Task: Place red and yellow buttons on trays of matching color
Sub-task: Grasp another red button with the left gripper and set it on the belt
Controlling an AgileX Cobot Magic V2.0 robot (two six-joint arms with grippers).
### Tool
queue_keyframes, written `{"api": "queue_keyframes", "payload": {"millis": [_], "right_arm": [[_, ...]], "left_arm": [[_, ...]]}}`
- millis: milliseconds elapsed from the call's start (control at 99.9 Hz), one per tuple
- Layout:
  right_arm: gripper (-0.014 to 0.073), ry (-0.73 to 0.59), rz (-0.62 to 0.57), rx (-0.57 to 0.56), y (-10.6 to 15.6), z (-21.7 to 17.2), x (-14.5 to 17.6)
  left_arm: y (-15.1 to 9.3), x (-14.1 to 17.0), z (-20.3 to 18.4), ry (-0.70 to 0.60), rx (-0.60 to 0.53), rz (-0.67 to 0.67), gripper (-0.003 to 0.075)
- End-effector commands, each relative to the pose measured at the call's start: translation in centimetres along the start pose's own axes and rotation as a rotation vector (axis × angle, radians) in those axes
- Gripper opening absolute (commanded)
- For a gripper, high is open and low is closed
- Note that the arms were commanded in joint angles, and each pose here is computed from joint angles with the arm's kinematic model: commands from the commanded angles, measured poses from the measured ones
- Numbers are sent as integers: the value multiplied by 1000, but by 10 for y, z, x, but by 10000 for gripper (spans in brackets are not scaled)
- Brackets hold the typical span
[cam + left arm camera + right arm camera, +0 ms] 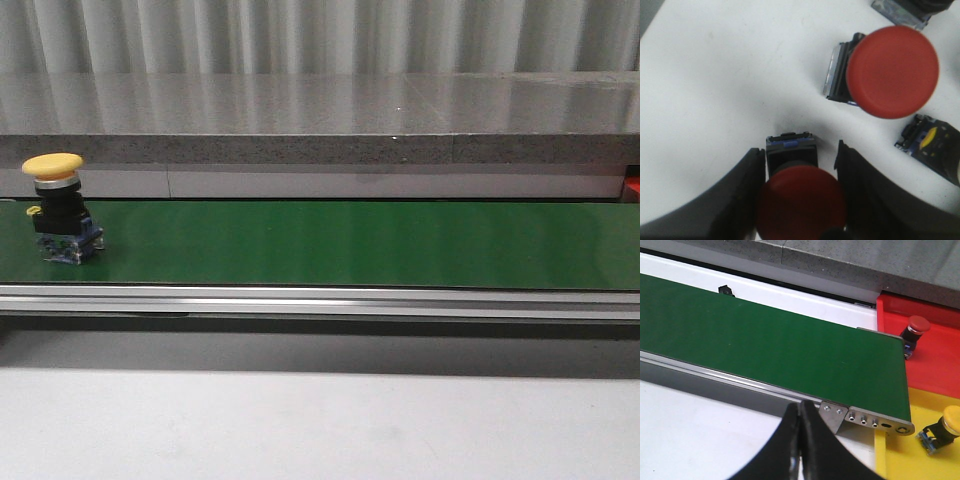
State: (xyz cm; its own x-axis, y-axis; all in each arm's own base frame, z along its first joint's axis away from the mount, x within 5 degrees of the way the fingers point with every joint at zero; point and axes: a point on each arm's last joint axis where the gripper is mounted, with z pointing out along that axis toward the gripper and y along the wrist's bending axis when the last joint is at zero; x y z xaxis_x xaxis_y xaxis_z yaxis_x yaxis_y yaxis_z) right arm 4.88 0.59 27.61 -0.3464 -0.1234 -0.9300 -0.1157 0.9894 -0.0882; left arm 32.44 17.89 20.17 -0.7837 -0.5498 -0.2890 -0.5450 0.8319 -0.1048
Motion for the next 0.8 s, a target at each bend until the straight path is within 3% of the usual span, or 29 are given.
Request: {"api": "queue_keyframes", "payload": {"millis": [0, 220, 380, 620, 791], "right_arm": [[-66, -83, -6, 13, -2, -3, -13], [-66, -83, -6, 13, -2, -3, -13], [-66, -83, -6, 13, -2, -3, -13], [-66, -83, -6, 13, -2, -3, -13], [-66, -82, -6, 12, -2, -3, -13]], "left_arm": [[-6, -8, -49, -155, 23, -8, 87], [-26, 8, -110, -287, 51, 85, 87], [-55, 32, -135, -309, 99, 183, 87], [-115, 54, -129, -267, 185, 387, 87], [-137, 59, -108, -199, 195, 453, 87]]}}
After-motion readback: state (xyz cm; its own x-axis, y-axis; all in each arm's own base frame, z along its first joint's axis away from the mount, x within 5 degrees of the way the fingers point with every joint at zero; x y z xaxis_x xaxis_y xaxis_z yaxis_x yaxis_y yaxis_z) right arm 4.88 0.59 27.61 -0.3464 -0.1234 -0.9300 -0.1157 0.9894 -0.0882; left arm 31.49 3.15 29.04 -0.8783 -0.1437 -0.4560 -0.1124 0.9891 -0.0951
